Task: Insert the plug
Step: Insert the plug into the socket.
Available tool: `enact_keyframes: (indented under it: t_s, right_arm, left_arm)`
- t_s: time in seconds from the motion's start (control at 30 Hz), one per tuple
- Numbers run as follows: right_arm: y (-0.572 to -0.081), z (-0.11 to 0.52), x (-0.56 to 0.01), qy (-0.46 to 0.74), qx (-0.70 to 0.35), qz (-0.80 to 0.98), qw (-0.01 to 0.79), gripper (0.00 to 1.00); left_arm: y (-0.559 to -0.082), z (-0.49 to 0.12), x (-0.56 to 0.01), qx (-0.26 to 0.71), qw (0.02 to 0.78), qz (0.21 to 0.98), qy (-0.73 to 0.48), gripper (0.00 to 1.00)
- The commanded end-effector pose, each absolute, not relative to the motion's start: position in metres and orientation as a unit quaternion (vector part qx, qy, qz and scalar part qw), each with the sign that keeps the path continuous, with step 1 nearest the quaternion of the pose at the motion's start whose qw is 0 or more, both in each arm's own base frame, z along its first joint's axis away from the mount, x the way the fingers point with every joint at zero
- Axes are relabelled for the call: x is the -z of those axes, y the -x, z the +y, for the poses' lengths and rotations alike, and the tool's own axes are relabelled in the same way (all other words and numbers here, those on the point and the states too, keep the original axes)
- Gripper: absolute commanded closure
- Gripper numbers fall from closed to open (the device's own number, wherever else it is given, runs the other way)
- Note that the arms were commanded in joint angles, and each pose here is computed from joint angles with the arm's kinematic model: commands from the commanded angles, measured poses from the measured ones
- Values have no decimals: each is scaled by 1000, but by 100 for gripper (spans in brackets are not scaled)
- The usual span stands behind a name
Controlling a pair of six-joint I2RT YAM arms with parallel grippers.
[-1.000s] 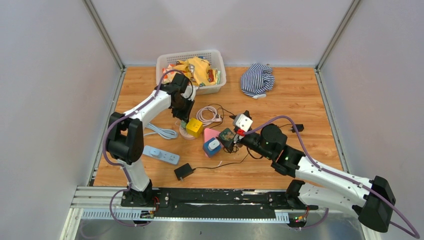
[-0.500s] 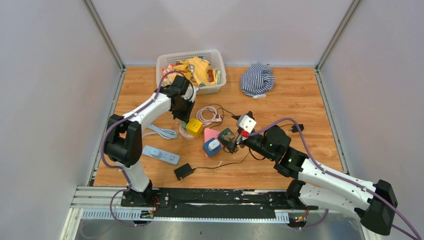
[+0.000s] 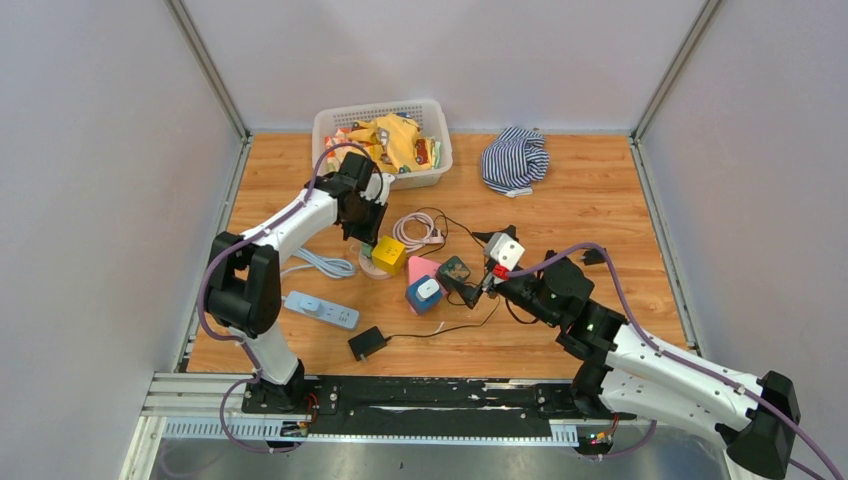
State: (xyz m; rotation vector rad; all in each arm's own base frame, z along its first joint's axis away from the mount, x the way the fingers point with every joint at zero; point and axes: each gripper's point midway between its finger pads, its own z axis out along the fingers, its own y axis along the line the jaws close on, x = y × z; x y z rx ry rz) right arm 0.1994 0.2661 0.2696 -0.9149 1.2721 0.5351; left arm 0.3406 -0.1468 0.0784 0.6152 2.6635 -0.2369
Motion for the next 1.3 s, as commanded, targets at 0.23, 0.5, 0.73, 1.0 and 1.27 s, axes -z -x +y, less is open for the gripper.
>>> enact_keyframes:
  t_s: [0.23, 0.5, 0.73, 1.0, 1.27]
  right_arm:
    - [-199, 259, -268, 404, -228, 565, 682, 0]
    - [-198, 258, -270, 404, -228, 565, 683, 0]
    - [-198, 259, -271, 407, -228, 564, 681, 0]
    - [-200, 260, -268, 410, -222, 569, 678, 0]
    - [-204, 264, -262, 416, -216, 577, 669, 0]
  left_arm:
    - [-280, -114, -14, 22, 49, 969, -243, 100]
    - [-283, -118, -24, 28, 66, 968, -241, 99]
    - [-305, -143, -54, 77, 113, 962, -238, 68]
    - [-323, -164, -81, 119, 150, 953, -235, 58]
    - [-336, -170, -107, 128, 189, 946, -231, 53]
